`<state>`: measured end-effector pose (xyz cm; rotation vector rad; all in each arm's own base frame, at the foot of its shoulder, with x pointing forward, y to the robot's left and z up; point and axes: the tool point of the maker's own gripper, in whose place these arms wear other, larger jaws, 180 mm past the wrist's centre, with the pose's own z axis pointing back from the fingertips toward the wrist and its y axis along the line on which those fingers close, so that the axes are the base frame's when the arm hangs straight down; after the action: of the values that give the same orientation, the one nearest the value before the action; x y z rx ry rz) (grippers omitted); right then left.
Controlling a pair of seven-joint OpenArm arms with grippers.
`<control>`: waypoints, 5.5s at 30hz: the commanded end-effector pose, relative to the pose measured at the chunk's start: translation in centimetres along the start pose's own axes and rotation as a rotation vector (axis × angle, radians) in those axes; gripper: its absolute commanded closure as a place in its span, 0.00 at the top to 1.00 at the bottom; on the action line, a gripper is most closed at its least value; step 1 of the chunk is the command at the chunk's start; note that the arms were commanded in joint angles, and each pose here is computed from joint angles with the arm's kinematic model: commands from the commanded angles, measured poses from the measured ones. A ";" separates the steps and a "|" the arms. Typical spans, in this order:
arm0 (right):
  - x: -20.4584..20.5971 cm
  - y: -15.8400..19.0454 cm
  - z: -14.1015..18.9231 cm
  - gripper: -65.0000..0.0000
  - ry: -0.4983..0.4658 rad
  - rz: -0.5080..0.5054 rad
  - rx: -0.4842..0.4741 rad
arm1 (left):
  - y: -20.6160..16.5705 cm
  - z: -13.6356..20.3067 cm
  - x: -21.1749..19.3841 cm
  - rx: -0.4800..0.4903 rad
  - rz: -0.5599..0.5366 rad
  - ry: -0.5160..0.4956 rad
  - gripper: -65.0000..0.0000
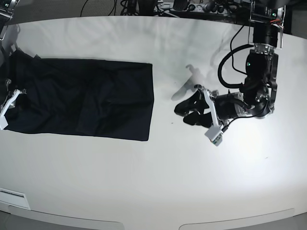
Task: Fold the T-shirt properly
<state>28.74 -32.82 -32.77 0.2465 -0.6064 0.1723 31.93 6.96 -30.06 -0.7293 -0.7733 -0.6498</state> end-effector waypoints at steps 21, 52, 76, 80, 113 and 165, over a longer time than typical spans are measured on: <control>8.1 15.0 1.2 0.00 -0.378 0.112 0.261 | -1.6 0.8 -5.7 -0.029 0.065 0.055 0.46; 3.0 44.0 -3.7 0.57 -0.178 0.563 0.949 | -0.9 0.9 -3.7 -0.013 0.031 0.013 0.46; 7.1 45.1 -6.4 0.53 -0.381 0.841 0.663 | 6.9 11.1 2.7 0.259 0.014 -0.192 0.46; 7.2 44.7 -7.2 0.41 -0.368 0.900 0.589 | 6.9 11.0 2.5 0.259 0.016 -0.183 0.46; 2.9 34.1 -10.1 0.00 -0.189 0.565 0.365 | 6.3 10.5 -0.8 0.252 0.064 -0.142 0.46; 6.8 42.7 -5.3 0.00 -0.457 0.723 0.383 | 6.7 11.3 -1.4 0.269 0.051 -0.090 0.46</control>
<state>27.04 9.40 -27.25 0.4049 -1.0403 0.9498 31.15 19.79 -29.38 -0.5367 -0.8509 -0.4357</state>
